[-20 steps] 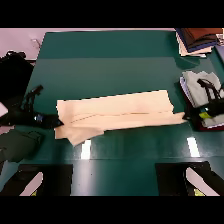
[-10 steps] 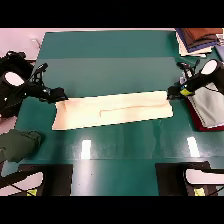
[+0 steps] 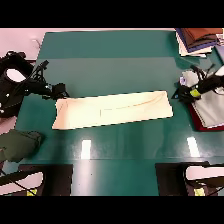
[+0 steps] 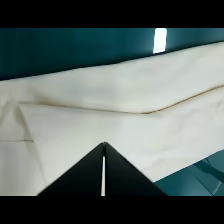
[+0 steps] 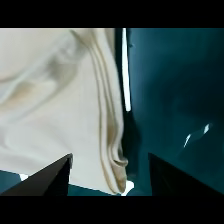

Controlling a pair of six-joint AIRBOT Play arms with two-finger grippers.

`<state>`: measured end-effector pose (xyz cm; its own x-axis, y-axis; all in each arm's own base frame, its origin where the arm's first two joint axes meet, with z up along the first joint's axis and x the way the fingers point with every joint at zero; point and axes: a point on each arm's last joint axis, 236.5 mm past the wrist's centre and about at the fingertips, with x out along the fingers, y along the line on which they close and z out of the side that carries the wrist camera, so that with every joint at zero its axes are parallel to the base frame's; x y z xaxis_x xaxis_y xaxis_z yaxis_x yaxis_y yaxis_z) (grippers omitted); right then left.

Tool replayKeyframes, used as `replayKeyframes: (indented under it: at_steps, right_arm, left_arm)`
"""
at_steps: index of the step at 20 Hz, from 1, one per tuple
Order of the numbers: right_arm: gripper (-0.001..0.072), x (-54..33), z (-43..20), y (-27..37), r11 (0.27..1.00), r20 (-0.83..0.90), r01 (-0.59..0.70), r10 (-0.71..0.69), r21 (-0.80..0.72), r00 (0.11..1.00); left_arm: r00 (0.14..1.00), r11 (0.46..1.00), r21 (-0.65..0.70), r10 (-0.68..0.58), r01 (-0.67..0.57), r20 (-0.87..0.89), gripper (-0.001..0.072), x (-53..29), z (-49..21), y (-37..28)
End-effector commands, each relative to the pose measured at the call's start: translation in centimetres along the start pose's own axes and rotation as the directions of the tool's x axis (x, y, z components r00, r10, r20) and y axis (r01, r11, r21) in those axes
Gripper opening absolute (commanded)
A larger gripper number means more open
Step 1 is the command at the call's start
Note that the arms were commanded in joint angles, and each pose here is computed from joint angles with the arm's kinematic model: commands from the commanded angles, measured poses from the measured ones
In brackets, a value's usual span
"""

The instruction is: Fold the shirts.

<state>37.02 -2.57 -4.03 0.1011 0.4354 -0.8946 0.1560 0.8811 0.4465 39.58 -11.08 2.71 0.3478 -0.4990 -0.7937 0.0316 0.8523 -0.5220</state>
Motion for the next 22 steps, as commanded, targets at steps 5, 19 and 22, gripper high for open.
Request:
replayKeyframes:
  at_steps: [5,19,22]
  right_arm:
    - [0.0454,5.0,-1.0,1.1,0.945,-0.033,-0.306,0.311,0.114,0.950]
    - [0.0017,-7.3,3.7,16.3,0.898,0.177,-0.258,0.336,-0.355,0.925]
    - [0.0017,-11.2,2.6,22.1,0.844,0.214,-0.229,0.369,-0.485,0.905]
  left_arm:
    - [0.996,0.988,0.127,-0.086,0.083,0.023,0.0029,3.5,-1.3,-8.6]
    - [0.977,0.971,0.141,-0.178,0.194,-0.120,0.0029,16.6,-4.5,-17.3]
    - [0.972,0.968,0.152,-0.179,0.202,-0.149,0.0029,19.0,-5.2,-18.3]
